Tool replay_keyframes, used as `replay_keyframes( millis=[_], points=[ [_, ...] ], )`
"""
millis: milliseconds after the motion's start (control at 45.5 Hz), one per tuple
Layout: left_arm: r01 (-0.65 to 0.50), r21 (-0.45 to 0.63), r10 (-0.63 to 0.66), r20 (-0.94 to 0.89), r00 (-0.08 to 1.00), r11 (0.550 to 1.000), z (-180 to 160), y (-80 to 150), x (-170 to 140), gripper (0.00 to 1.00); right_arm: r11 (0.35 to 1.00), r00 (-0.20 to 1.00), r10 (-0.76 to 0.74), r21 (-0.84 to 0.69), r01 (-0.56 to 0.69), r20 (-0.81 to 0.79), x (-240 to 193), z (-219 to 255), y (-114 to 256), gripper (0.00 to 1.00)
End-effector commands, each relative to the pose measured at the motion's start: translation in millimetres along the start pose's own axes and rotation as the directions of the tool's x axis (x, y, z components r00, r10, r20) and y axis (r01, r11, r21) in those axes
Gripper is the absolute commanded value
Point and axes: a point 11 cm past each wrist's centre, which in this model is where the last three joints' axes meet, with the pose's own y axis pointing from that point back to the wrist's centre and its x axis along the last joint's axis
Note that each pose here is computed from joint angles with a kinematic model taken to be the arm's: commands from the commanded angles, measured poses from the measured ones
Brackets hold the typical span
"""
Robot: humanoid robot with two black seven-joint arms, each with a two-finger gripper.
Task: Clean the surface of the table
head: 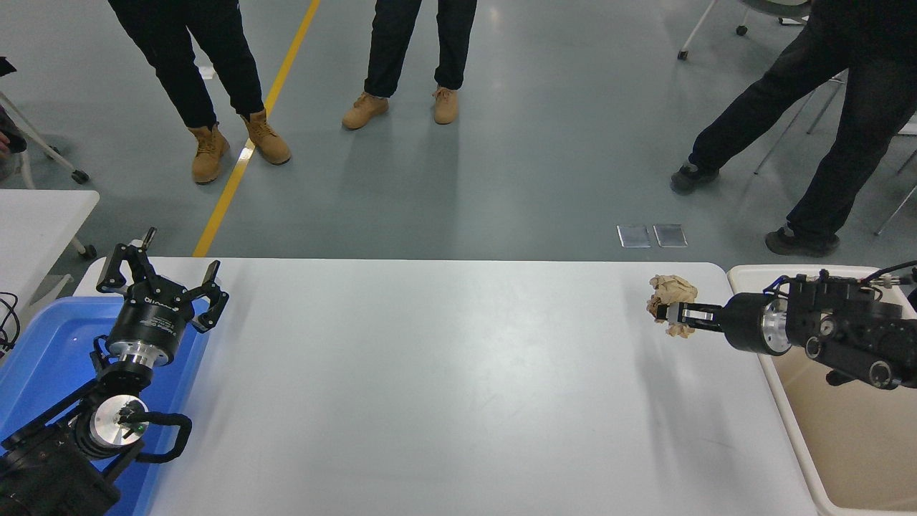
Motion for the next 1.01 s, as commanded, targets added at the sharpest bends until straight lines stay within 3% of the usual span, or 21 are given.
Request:
replay_keyframes(
  millis=[0,549,791,989],
  points=[
    [0.000,0.000,0.000,0.000,1.000,1.000,0.0,0.0,0.0,0.99,0.993,0.989,0.106,0.033,-0.110,0.107,49.0,-1.4,36.4,0.00],
    [0.000,0.000,0.000,0.000,1.000,1.000,0.0,0.0,0.0,0.99,0.924,0.866,0.357,0.003,-0.382,0.351,128.4,22.2,117.0,0.00],
    [0.000,0.000,0.000,0.000,1.000,1.000,0.0,0.0,0.0,0.99,0.876,0.748,0.452,-0.086,-0.474,0.486,126.3,56.3,142.9,0.00],
    [0.001,0.001,-0.001,0.001,1.000,1.000,-0.1,0.0,-0.1,0.99,0.850,0.694,0.516,-0.200,-0.487,0.502,110.4,95.5,157.8,0.00]
  ],
)
